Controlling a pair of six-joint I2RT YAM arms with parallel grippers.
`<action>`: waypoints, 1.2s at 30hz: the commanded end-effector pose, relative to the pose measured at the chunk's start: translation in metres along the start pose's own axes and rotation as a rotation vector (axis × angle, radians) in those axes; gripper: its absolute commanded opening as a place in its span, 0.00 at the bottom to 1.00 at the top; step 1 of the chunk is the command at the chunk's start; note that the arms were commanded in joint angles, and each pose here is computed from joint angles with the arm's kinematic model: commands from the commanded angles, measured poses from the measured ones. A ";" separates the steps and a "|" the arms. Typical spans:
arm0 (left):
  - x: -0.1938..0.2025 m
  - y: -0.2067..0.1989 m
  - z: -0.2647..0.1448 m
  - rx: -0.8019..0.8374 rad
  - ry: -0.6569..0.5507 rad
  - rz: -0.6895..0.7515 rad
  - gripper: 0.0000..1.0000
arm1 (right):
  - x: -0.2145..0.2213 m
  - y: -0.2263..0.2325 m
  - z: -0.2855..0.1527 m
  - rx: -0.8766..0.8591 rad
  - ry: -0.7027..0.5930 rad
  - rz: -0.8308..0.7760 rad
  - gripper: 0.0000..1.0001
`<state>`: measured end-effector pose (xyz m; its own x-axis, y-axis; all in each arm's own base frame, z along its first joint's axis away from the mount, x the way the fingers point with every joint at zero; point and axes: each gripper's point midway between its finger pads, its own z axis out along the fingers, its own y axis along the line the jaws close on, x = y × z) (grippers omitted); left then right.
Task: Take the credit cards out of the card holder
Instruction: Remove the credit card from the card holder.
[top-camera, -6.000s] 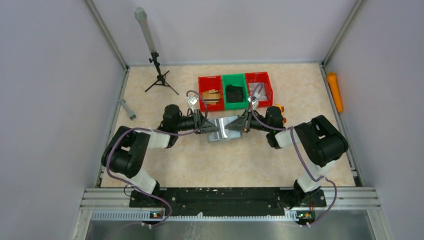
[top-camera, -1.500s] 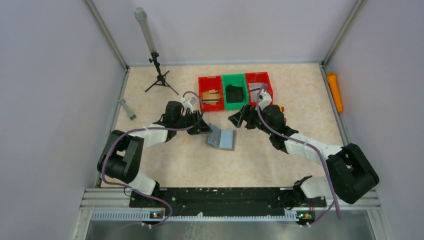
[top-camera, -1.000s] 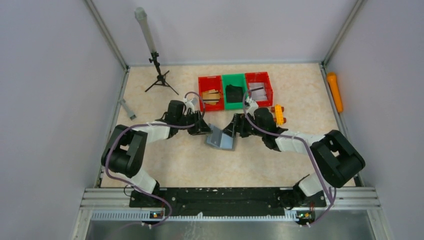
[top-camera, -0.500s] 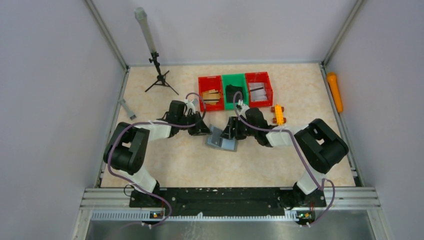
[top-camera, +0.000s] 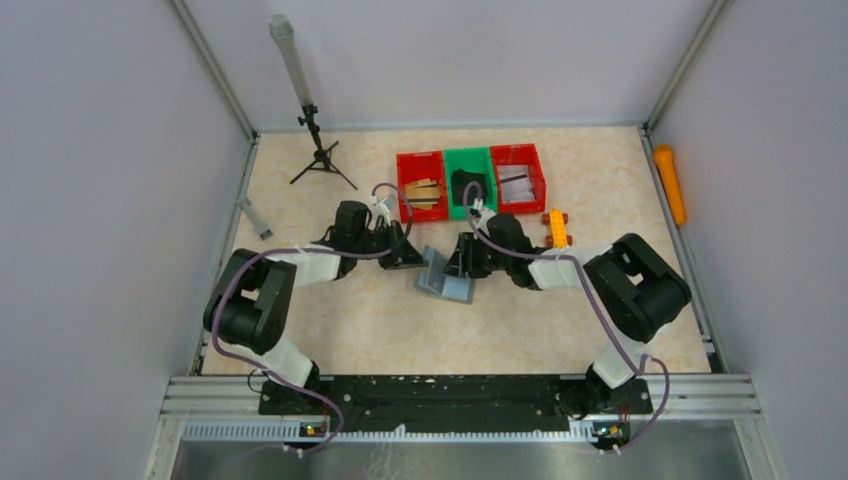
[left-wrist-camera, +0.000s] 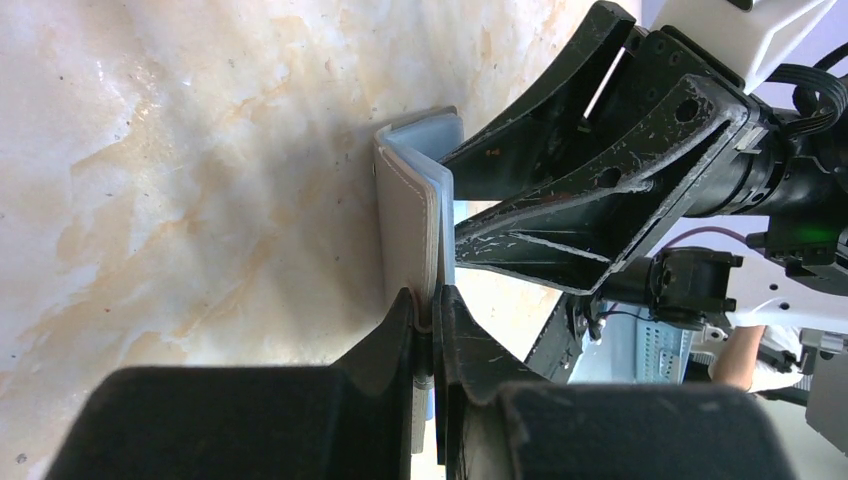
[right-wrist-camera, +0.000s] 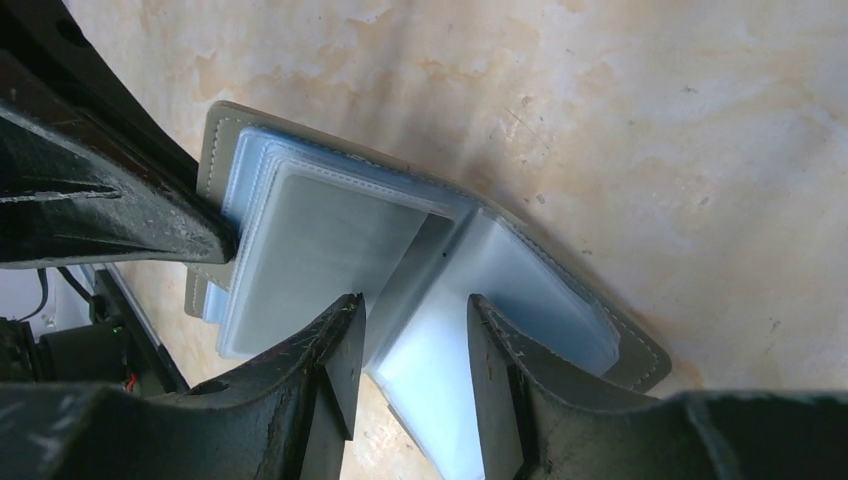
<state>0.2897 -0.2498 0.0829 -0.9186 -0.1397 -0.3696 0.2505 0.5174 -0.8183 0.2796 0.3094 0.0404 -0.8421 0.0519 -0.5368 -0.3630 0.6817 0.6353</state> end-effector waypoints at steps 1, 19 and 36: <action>-0.011 -0.026 -0.006 0.088 -0.039 0.074 0.02 | -0.013 0.014 0.005 -0.030 -0.022 -0.017 0.44; -0.017 -0.022 -0.013 0.015 -0.089 0.112 0.02 | -0.020 0.054 -0.011 -0.187 -0.071 -0.083 0.90; -0.013 -0.035 -0.012 0.053 -0.083 0.139 0.02 | -0.015 0.049 0.002 -0.084 -0.050 -0.106 0.91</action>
<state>0.2878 -0.2472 0.0940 -0.8910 -0.1451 -0.4301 0.2906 0.5457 -0.7860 0.2672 0.3311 0.0588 -0.8164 0.0190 -0.5772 -0.4360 0.6350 0.6377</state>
